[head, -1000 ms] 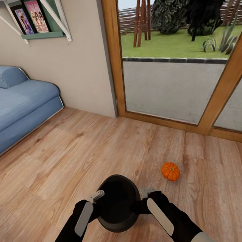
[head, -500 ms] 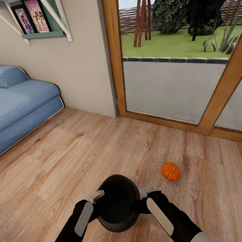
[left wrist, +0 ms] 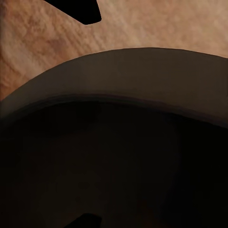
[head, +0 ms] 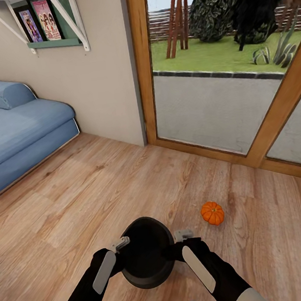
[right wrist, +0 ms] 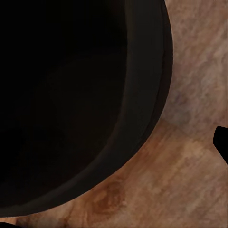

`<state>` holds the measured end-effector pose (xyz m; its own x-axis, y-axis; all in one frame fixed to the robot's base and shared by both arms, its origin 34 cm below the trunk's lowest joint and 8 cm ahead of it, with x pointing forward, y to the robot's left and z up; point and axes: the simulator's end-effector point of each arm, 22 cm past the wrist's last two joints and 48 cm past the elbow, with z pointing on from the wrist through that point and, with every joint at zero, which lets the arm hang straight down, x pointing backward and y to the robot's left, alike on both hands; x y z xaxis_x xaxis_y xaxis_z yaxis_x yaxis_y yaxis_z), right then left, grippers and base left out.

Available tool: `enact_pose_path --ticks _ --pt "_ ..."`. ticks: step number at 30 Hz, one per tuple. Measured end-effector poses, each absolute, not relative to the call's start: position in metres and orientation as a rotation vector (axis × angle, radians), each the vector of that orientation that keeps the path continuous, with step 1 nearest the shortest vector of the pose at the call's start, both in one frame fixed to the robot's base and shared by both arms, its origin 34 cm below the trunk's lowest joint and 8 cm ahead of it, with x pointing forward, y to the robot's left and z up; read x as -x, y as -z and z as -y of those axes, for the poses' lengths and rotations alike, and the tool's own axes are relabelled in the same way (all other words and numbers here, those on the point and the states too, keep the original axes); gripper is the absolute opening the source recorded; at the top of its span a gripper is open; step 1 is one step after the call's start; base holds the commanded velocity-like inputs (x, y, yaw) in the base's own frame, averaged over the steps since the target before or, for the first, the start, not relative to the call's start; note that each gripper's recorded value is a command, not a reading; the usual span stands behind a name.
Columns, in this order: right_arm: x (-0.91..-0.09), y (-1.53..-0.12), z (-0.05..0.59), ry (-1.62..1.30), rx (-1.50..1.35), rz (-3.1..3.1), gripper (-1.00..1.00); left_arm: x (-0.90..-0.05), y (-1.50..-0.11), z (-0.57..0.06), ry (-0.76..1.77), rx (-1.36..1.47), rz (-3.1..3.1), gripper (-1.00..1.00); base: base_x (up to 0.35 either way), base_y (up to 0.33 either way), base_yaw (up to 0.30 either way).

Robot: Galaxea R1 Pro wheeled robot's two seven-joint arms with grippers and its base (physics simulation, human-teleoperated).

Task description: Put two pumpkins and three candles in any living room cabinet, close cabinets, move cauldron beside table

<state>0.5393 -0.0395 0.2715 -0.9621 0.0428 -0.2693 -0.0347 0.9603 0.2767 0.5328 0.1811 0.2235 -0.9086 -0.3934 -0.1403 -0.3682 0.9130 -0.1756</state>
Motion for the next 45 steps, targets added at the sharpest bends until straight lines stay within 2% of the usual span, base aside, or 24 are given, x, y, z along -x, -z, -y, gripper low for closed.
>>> enact_pose_path --ticks 45 --pt "-0.566 -0.243 0.061 -0.295 -0.097 -2.754 1.00 -0.529 -0.218 -0.181 0.215 0.585 -2.916 1.00 0.000 0.000 0.000"
